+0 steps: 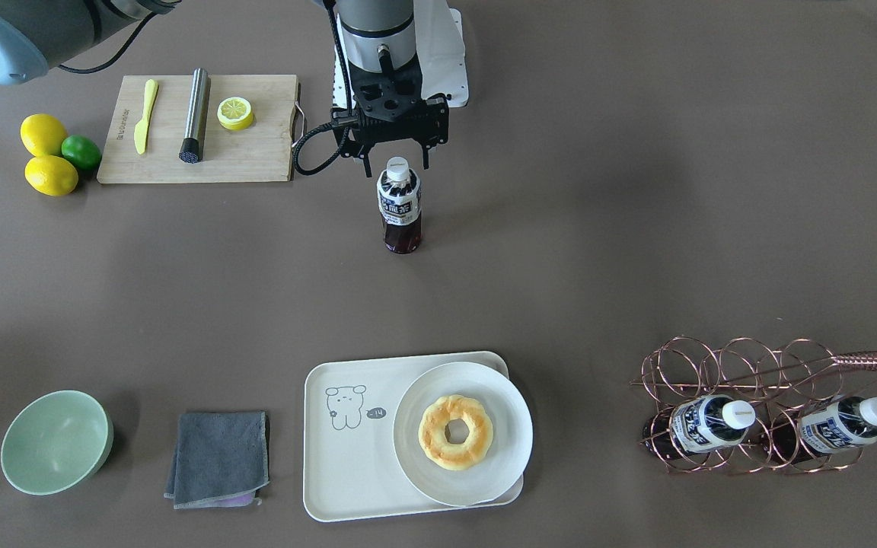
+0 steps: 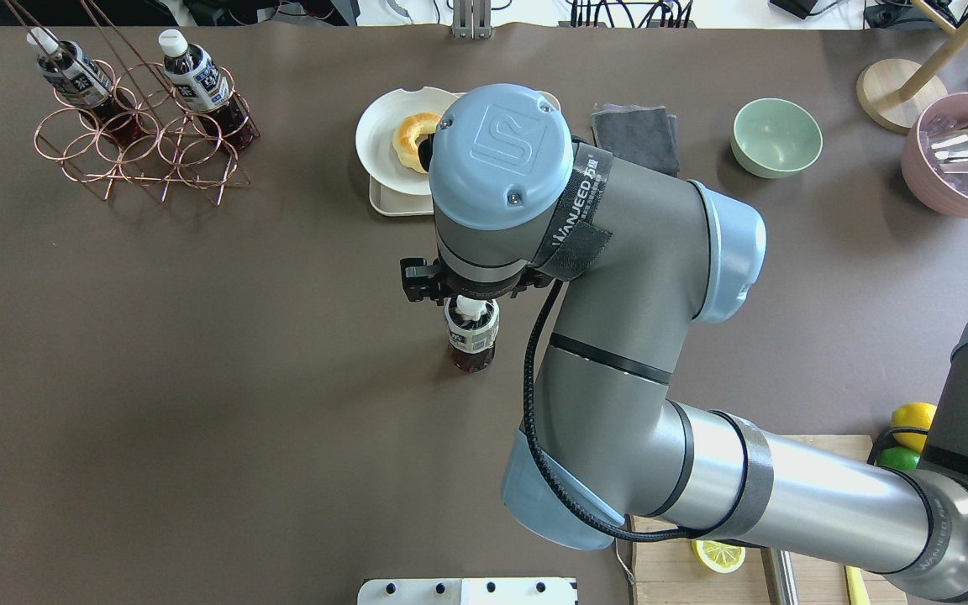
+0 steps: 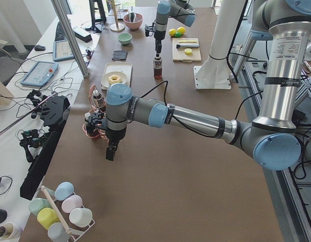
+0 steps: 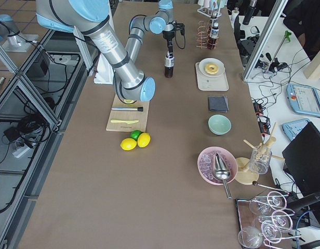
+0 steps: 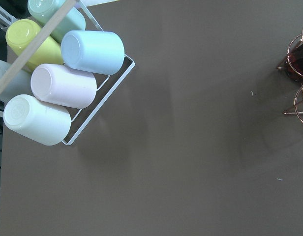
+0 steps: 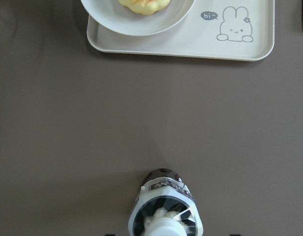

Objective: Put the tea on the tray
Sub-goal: 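Lower the right gripper onto the tea bottle and grasp it, then lift the bottle with the right gripper and lower it onto the tray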

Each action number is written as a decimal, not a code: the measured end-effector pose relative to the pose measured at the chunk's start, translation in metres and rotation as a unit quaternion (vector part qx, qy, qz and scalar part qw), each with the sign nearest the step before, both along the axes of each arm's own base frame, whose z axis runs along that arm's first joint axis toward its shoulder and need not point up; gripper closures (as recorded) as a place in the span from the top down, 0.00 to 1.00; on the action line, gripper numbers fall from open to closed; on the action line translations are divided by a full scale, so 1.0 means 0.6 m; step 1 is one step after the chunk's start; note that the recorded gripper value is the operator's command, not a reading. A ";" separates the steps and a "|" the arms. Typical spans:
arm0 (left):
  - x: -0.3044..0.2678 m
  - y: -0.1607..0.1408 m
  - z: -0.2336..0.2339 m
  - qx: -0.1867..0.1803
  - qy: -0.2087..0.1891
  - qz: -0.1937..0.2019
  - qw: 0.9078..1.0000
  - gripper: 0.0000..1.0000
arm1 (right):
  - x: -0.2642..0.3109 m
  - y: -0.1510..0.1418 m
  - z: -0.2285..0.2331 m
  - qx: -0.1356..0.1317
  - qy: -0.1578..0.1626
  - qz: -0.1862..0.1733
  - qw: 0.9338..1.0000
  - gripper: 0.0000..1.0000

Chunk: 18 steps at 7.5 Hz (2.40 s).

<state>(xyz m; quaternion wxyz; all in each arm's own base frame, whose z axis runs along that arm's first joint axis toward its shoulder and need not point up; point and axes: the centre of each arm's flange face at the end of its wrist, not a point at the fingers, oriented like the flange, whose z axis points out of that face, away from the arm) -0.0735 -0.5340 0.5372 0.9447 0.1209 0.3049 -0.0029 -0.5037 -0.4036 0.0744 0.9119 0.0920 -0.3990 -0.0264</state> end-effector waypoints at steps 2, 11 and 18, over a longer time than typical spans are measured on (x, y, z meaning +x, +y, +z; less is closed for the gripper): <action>0.000 -0.005 0.001 0.000 0.000 0.000 1.000 0.98 | -0.007 -0.004 0.004 0.001 -0.003 0.000 1.000 0.81; 0.000 -0.007 0.001 0.000 0.000 0.000 1.000 0.98 | -0.017 0.012 0.013 -0.030 -0.005 0.018 0.999 0.11; 0.000 -0.011 -0.004 0.002 0.000 0.000 1.000 0.98 | 0.079 -0.074 -0.007 -0.020 -0.020 0.058 0.998 0.00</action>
